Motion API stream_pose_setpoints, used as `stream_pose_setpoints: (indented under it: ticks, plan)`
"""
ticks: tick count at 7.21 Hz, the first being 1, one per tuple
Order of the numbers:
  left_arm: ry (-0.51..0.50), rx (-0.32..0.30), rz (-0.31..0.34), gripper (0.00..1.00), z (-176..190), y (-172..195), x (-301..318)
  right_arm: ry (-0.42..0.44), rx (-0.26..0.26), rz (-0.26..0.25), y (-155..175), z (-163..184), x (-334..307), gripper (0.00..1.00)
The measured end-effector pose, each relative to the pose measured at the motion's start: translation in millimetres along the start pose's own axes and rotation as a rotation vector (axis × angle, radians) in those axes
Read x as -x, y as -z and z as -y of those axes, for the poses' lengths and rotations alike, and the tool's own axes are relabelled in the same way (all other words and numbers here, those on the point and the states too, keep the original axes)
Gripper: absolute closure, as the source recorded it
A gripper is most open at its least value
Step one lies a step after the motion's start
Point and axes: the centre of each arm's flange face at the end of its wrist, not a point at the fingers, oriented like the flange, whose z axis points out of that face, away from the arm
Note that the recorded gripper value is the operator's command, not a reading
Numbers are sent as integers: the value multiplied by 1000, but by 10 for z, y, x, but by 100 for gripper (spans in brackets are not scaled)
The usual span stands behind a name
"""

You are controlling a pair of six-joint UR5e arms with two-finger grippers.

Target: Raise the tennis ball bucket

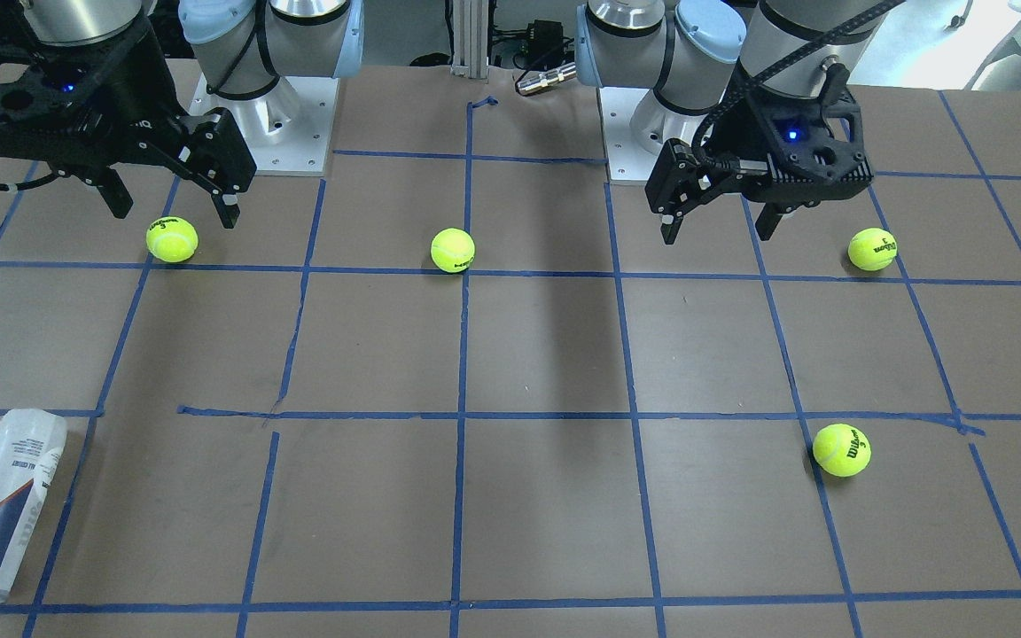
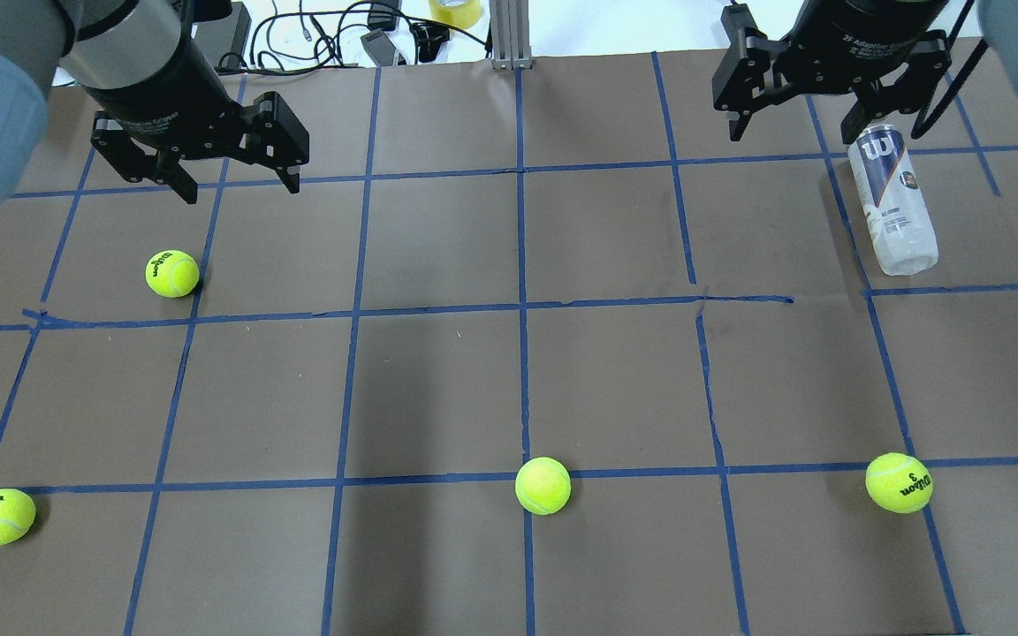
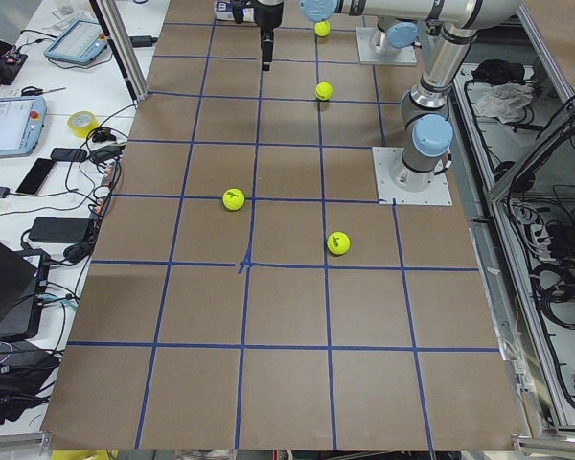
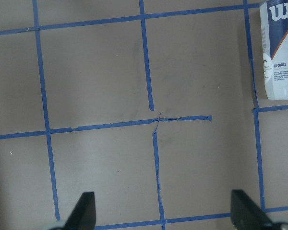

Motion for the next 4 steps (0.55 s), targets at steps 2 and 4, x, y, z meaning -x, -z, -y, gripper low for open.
stream_pose_setpoints:
  ticks: [2,4]
  plan:
    - [-9,4,1,0,-12,-23,-9,-16,12,43,-34,13,38,0]
    - [-13,1,0,0,-29,-5,-24,-24,29,49,-86,28,-6,0]
